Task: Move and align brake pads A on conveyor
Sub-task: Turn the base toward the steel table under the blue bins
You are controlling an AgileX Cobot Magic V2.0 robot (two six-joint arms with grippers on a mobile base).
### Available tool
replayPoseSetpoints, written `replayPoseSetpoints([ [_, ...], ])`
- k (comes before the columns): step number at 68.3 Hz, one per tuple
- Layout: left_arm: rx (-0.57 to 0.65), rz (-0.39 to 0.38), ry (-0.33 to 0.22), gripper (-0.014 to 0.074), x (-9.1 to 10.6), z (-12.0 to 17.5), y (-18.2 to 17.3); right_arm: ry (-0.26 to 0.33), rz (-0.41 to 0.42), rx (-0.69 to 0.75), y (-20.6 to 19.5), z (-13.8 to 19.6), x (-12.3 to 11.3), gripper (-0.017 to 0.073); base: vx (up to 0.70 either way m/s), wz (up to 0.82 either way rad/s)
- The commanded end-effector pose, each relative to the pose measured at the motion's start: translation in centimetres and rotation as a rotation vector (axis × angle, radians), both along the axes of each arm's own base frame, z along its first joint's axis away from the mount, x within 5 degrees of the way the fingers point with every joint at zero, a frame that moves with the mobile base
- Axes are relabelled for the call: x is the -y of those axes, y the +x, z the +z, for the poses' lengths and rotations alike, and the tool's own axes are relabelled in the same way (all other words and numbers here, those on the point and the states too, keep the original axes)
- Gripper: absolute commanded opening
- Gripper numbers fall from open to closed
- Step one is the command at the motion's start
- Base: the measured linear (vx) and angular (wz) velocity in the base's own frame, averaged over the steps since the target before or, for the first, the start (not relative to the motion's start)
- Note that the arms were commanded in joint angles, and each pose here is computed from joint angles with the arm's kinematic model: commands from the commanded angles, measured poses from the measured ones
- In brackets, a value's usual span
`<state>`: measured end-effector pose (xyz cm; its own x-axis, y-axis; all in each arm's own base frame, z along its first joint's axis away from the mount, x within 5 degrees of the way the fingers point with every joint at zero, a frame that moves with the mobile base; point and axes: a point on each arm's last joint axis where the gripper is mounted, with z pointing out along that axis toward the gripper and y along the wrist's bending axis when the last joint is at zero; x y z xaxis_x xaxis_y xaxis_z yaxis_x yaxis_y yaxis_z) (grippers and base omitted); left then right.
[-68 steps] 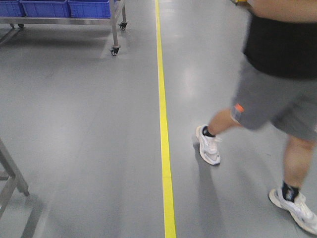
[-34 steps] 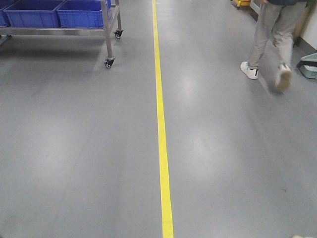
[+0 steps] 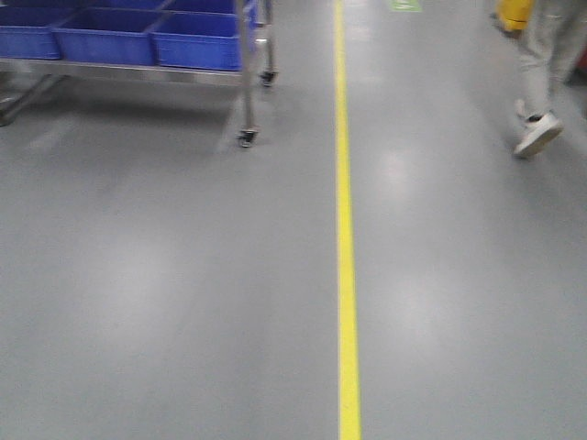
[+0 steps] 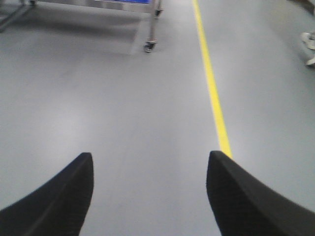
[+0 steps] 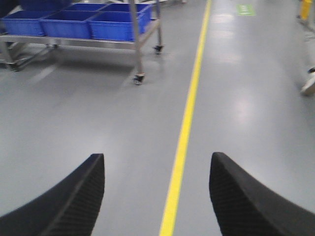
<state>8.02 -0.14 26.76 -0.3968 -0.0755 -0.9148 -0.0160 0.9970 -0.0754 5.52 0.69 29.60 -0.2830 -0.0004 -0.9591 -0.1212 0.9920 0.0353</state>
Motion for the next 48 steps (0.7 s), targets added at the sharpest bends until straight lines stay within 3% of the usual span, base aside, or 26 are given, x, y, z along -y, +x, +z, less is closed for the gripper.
replayPoseSetpoints([
  [1, 0.09, -0.001, -0.013, 0.0461, 0.05, 1.45, 0.36, -0.002, -0.004, 0.087, 0.12, 1.38, 0.03, 0.0454, 0.42, 0.63],
  [48, 0.09, -0.001, -0.013, 0.0461, 0.05, 1.45, 0.36, -0.002, -0.004, 0.087, 0.12, 1.38, 0.03, 0.0454, 0.33, 0.83],
])
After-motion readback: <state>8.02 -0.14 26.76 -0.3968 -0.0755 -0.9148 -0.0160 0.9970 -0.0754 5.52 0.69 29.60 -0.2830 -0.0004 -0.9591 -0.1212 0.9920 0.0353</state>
